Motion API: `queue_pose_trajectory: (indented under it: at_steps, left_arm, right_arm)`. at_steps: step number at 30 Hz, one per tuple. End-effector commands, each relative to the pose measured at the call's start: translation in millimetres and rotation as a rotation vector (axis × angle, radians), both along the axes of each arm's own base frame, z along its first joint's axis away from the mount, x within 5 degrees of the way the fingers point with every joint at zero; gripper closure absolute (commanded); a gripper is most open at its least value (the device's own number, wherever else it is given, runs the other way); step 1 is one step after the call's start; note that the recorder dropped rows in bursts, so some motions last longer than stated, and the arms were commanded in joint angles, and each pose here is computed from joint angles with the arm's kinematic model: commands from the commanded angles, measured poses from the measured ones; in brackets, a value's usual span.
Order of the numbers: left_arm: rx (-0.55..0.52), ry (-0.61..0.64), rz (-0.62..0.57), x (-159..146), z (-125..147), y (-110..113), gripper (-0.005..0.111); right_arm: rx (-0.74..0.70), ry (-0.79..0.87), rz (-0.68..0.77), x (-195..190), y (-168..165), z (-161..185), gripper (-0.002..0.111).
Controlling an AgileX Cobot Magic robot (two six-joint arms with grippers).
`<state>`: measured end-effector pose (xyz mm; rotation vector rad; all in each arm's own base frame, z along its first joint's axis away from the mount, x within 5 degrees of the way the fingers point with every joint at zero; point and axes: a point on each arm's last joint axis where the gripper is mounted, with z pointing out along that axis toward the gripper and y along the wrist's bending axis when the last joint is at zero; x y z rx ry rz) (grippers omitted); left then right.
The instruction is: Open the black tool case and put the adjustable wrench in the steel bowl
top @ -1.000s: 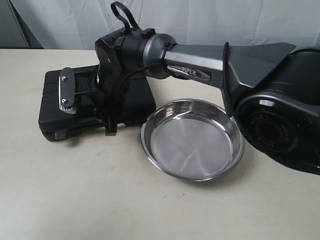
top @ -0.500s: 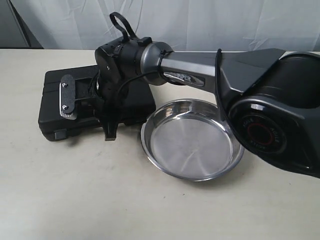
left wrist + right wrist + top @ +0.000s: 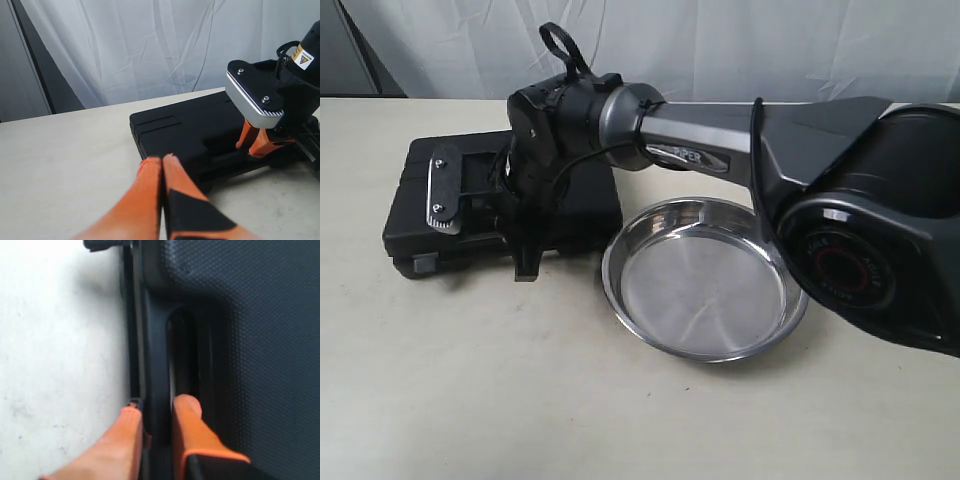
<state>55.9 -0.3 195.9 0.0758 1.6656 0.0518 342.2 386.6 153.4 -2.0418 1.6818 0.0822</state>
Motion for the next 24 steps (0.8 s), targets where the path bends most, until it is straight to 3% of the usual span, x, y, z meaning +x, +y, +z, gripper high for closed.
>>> queue_pose_trajectory:
  at_steps: [1,14,24]
  left_arm:
    - [-0.003,-0.005,-0.001,0,1,0,0.106]
    - [-0.002,-0.003,-0.001,0,1,0,0.106]
    - [-0.002,-0.003,-0.001,0,1,0,0.106]
  right_arm:
    - [0.117,-0.043,-0.015,-5,8,32,0.109]
    - [0.183,-0.068,-0.057,-10,5,69,0.109]
    - [0.066,0.050,-0.049,-17,0,49,0.109]
